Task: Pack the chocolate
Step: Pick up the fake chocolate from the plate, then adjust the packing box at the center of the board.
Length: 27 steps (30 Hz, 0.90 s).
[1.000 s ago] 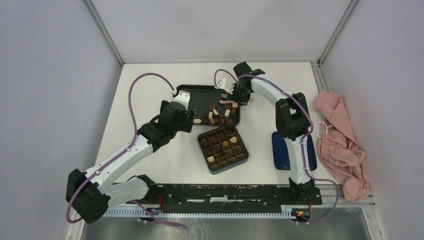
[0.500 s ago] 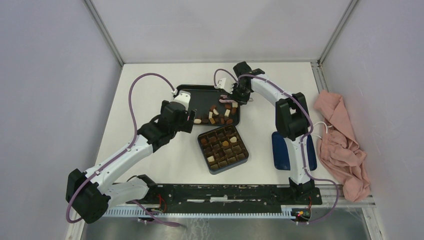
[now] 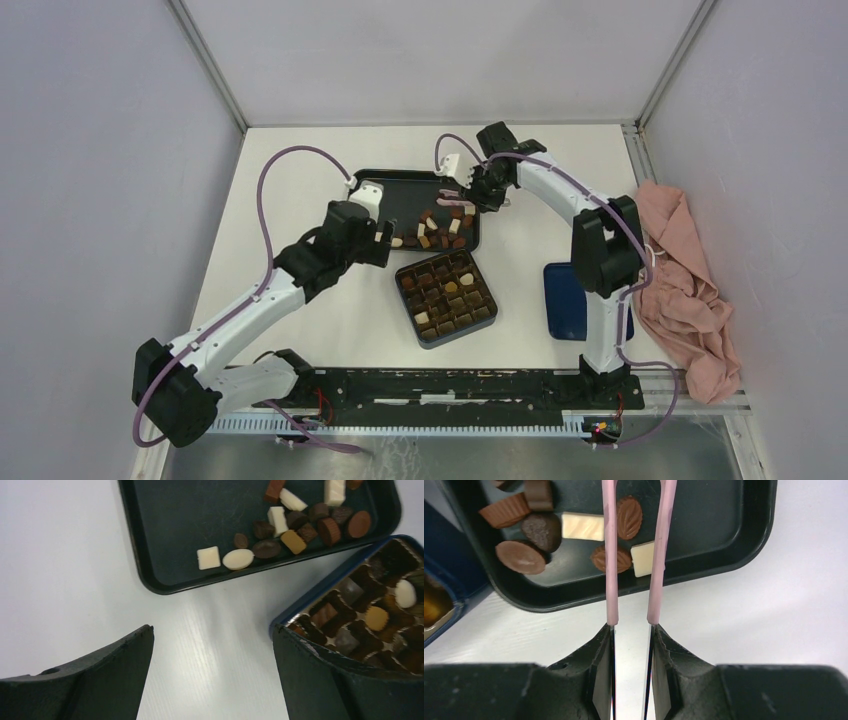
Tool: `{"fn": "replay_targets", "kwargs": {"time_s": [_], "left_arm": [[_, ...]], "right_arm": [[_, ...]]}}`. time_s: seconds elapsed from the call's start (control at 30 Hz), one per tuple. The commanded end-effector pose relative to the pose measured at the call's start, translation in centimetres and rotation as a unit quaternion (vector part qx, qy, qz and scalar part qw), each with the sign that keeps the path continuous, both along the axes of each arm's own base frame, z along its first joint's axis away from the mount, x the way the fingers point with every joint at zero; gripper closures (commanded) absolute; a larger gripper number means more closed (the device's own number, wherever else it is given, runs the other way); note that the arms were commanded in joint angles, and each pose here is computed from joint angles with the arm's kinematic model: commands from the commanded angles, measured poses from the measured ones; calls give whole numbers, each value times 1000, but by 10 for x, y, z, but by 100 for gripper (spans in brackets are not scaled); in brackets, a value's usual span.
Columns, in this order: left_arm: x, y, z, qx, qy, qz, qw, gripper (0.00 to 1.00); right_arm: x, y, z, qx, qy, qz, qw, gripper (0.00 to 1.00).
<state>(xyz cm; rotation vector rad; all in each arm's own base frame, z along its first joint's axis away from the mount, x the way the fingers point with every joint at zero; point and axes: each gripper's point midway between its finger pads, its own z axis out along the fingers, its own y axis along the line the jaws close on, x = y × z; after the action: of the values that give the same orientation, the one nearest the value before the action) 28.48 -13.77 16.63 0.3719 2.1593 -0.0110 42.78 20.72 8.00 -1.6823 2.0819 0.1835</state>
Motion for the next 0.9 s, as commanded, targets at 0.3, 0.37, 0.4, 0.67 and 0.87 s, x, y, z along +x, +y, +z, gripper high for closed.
{"fn": "replay_targets", "kwargs": {"time_s": [0.3, 0.37, 0.4, 0.67, 0.87], "left_arm": [[-68, -72, -33, -312, 239, 108, 913, 52], [-79, -73, -43, -322, 252, 134, 903, 52], [-80, -71, -46, -321, 243, 149, 903, 52], [-82, -86, -61, -293, 230, 171, 912, 51], [-84, -87, -86, -242, 234, 197, 921, 53]], "right_arm": [[-64, 17, 75, 134, -27, 33, 990, 81], [-79, 16, 79, 147, -24, 40, 988, 81], [-86, 16, 81, 154, -23, 44, 987, 81], [-131, 4, 79, 171, -13, 59, 983, 81], [-153, -3, 74, 174, -9, 69, 982, 81]]}}
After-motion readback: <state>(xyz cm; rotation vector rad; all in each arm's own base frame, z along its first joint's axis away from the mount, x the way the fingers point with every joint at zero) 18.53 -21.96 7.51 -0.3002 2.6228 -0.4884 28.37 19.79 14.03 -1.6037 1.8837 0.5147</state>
